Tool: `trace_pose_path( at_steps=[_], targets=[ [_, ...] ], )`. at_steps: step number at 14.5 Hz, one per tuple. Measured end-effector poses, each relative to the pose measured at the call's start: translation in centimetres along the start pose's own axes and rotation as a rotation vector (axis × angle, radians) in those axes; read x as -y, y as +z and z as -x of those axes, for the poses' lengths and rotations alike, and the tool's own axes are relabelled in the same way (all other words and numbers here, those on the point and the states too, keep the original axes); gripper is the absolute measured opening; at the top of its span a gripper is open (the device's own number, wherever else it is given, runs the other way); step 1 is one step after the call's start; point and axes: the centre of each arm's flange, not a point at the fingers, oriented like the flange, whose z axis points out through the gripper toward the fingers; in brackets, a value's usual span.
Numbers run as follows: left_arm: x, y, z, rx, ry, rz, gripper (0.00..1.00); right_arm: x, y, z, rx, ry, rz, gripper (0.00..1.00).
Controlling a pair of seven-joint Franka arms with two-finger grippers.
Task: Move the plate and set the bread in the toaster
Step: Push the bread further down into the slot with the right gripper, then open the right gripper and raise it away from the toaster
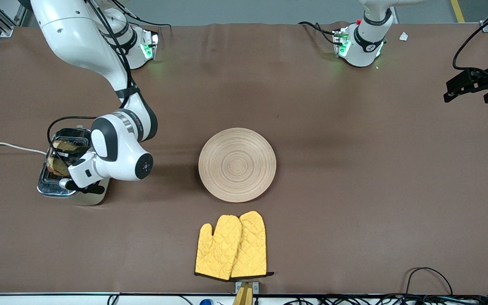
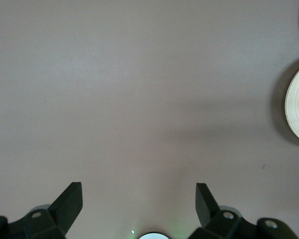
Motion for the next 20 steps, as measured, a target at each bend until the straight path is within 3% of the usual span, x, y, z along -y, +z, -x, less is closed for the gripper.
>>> trace_pose_path(
  at_steps=[4, 5, 8, 11, 14, 18, 20],
  targets=[
    [0.0, 0.0, 0.0, 0.0, 0.0, 0.0, 1.0, 0.0, 0.0, -0.4, -0.02, 0.003, -0.019, 0.03],
    [0.0, 0.0, 0.0, 0.0, 0.0, 0.0, 1.0, 0.0, 0.1, -0.5, -0.022, 0.006, -0.025, 0.08],
    [0.0, 0.0, 0.0, 0.0, 0.0, 0.0, 1.0, -0.8, -0.2, -0.8, 0.005, 0.025, -0.087, 0.4],
    [0.0, 0.1, 0.0, 0.002, 0.0, 0.0, 1.0, -3.5, -1.7, -1.6, 0.05, 0.08, -0.246, 0.71],
    [0.0, 0.1, -0.1, 0.003, 0.0, 0.0, 1.0, -7.3, -4.9, -1.9, 0.05, 0.139, -0.412, 1.0],
    [0.0, 0.2, -0.1, 0.004, 0.0, 0.0, 1.0, -13.1, -6.4, -2.2, 0.044, 0.219, -0.613, 1.0],
    [0.0, 0.2, -0.1, 0.005, 0.0, 0.0, 1.0, -18.1, -4.7, -2.2, 0.076, 0.285, -0.775, 1.0]
  ],
)
